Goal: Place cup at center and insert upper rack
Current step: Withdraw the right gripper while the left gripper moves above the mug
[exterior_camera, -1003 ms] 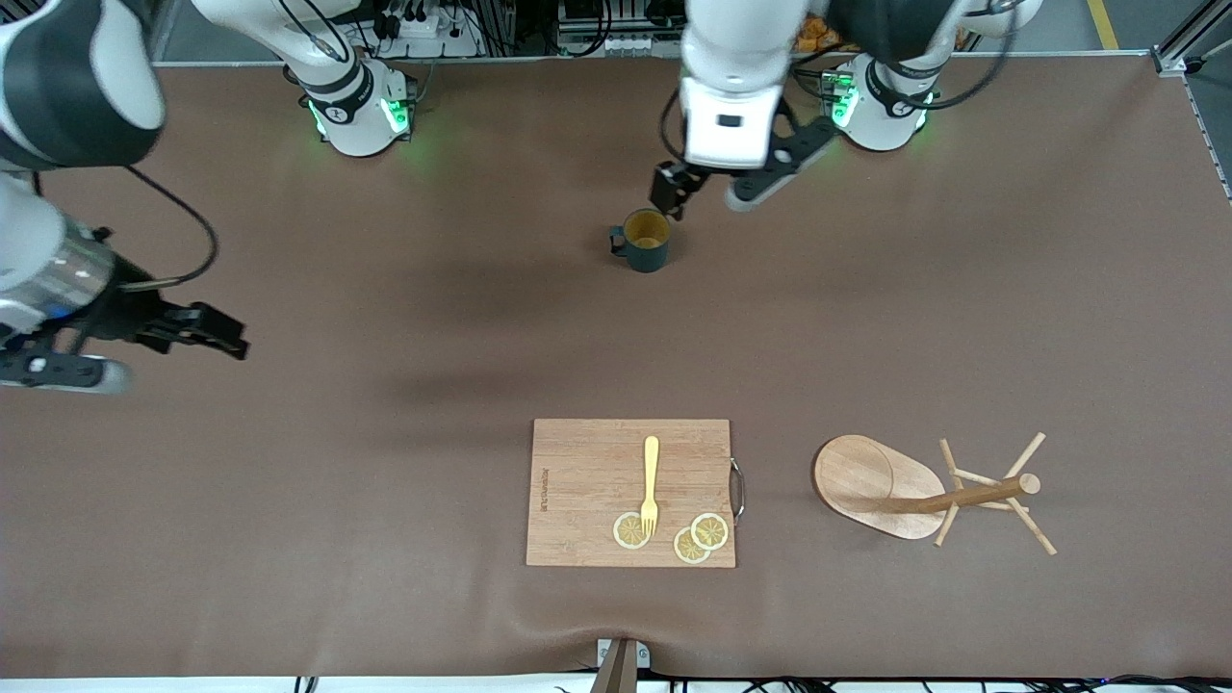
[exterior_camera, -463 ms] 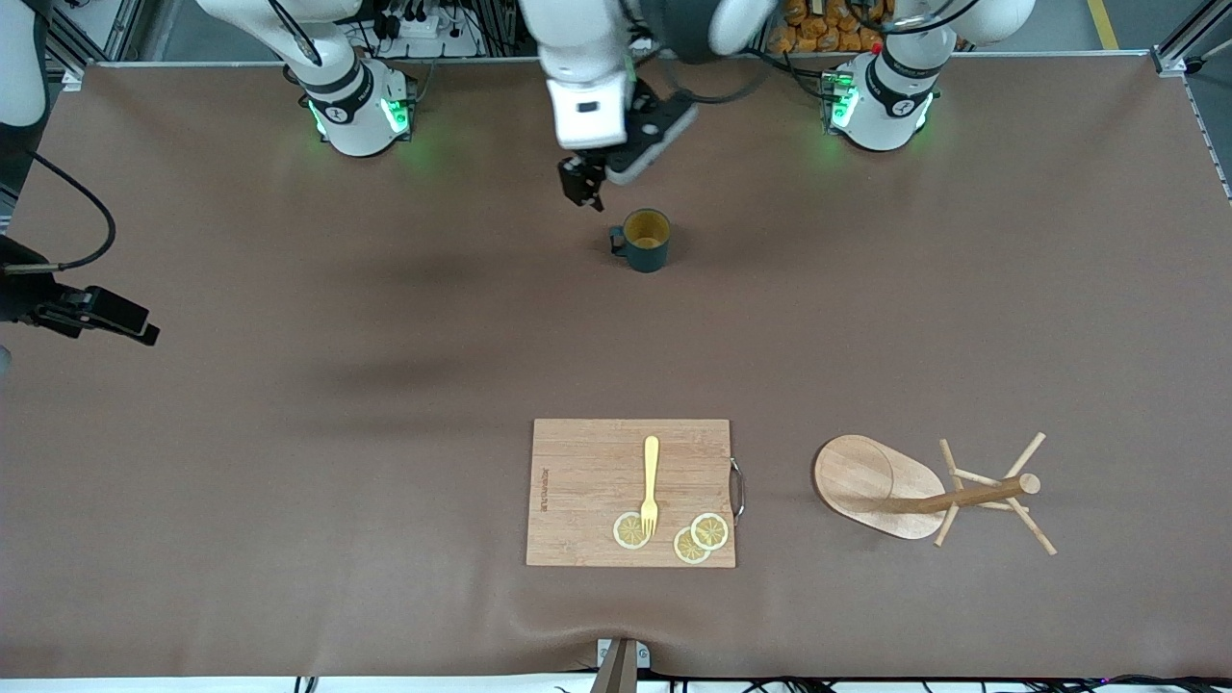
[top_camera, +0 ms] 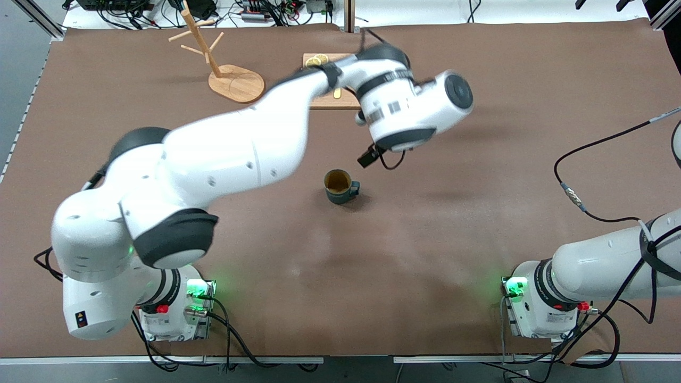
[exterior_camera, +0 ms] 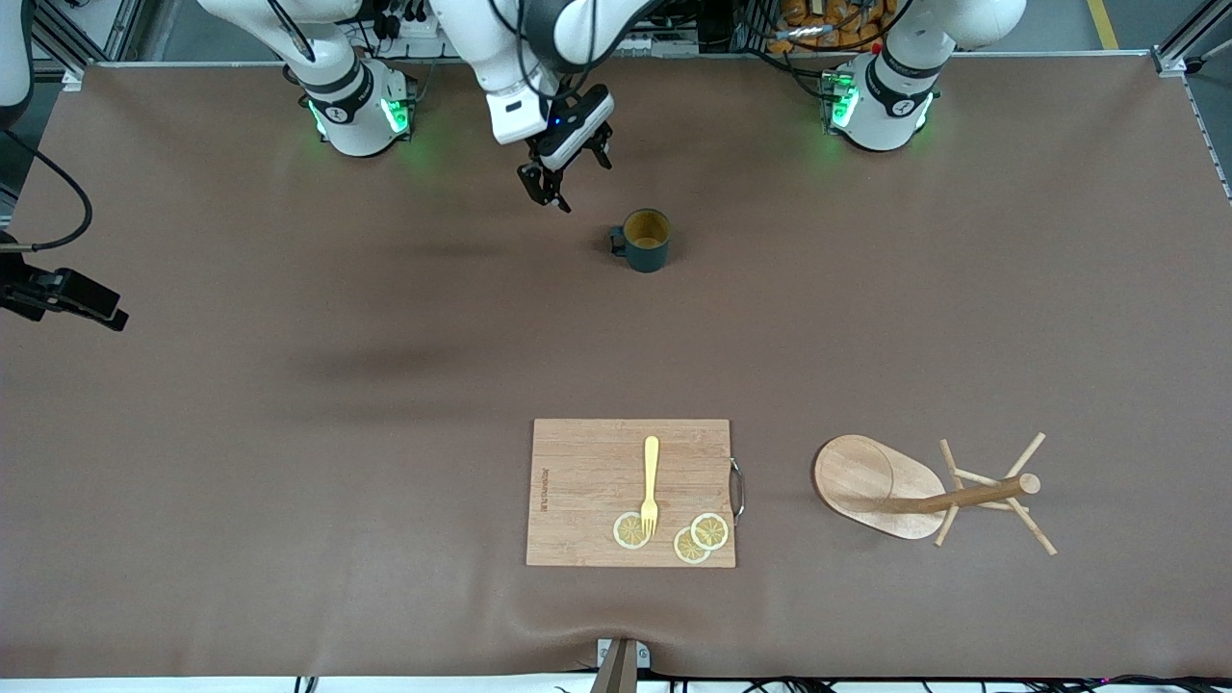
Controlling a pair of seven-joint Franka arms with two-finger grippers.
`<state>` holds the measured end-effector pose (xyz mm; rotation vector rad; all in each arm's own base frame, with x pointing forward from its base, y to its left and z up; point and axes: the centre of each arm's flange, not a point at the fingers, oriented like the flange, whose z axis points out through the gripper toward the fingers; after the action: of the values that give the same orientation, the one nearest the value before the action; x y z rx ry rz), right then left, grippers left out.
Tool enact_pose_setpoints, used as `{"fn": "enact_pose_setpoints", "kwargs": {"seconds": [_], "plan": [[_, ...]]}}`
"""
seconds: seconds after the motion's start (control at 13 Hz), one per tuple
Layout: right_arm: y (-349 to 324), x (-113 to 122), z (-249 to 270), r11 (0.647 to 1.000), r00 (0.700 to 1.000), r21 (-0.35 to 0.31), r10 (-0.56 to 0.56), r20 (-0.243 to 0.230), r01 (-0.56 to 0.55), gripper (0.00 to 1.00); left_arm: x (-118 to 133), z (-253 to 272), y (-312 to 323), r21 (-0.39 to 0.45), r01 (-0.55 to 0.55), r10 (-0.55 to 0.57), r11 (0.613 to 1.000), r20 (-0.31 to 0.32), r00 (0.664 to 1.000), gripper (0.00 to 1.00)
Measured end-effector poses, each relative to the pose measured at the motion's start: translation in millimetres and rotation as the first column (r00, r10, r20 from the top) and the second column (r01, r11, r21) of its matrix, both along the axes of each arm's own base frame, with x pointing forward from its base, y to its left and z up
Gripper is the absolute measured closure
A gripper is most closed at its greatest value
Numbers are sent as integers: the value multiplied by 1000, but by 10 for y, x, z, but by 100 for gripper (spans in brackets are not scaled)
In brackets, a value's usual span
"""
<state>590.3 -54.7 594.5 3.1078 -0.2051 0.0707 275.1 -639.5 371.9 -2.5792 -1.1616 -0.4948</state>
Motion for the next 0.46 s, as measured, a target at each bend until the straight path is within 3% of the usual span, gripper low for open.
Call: {"fn": "enact_pose_setpoints", "kwargs": {"seconds": [0.23,0.46], "plan": [[-18,-16,-62,1000,1000,1,-3,-14,3,0,-134,-507,-176,50,-19,16,999,51,999,0],[26,-28,-144,1000,999,4,3,-36,-3,0,-121,-947,-270,39,-83,79,996,112,991,0]]}}
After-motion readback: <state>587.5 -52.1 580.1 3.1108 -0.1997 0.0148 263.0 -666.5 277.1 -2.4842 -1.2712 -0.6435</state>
